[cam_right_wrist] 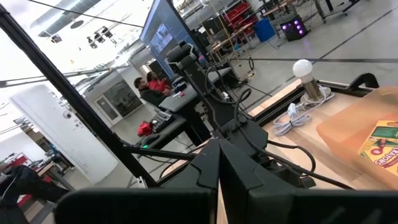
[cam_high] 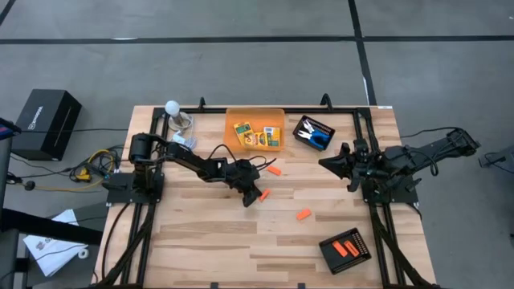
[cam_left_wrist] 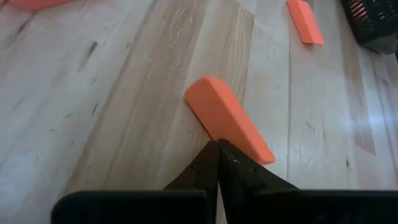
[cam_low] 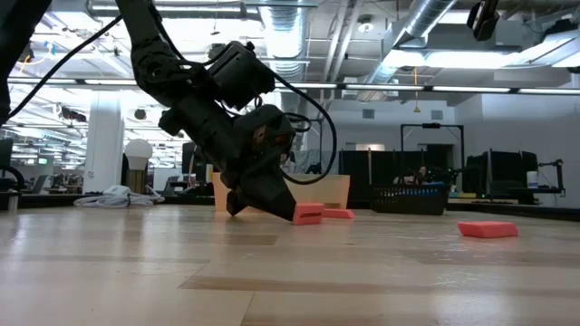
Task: Pick & Place School Supplies
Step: Put the orange eraser into the bottom black bin
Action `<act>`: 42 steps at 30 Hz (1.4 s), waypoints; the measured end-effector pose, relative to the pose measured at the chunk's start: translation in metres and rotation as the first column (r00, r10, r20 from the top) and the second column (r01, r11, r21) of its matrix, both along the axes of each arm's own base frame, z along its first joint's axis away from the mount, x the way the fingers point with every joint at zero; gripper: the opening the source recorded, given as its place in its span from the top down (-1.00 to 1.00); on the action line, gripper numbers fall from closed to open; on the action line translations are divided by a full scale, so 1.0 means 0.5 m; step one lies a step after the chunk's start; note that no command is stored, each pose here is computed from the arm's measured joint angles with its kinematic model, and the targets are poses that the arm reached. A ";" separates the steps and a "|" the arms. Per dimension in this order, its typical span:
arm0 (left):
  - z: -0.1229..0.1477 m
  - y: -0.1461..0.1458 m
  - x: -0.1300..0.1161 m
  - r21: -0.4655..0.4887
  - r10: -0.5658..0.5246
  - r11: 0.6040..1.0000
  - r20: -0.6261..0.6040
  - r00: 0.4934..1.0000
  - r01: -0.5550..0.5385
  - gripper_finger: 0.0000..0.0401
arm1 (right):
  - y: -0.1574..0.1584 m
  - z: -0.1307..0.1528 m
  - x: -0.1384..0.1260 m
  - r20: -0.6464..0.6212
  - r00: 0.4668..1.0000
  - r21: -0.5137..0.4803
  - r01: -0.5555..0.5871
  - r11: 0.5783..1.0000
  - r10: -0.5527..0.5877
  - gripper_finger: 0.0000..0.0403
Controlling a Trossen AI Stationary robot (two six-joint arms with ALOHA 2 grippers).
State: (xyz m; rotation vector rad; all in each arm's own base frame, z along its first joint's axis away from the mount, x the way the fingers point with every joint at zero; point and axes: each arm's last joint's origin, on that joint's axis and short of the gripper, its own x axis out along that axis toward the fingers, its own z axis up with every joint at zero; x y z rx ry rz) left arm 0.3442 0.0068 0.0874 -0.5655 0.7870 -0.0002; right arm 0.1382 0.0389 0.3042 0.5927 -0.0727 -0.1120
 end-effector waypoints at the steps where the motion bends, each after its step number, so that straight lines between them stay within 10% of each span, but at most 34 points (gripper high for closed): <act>1: -0.001 0.000 -0.001 -0.002 0.000 1.000 -0.001 1.000 0.000 1.00 | 0.000 0.000 0.000 0.000 1.000 0.000 -0.002 1.000 0.002 1.00; 29: 0.012 0.070 -0.025 -0.009 0.099 0.995 -0.073 0.992 -0.100 0.96 | 0.002 -0.005 0.000 -0.023 0.999 0.000 -0.026 1.000 0.026 1.00; 42: 0.137 0.069 -0.040 -0.120 0.154 0.982 0.043 0.987 -0.148 0.29 | 0.000 -0.009 -0.003 -0.046 0.999 -0.010 -0.026 1.000 0.026 1.00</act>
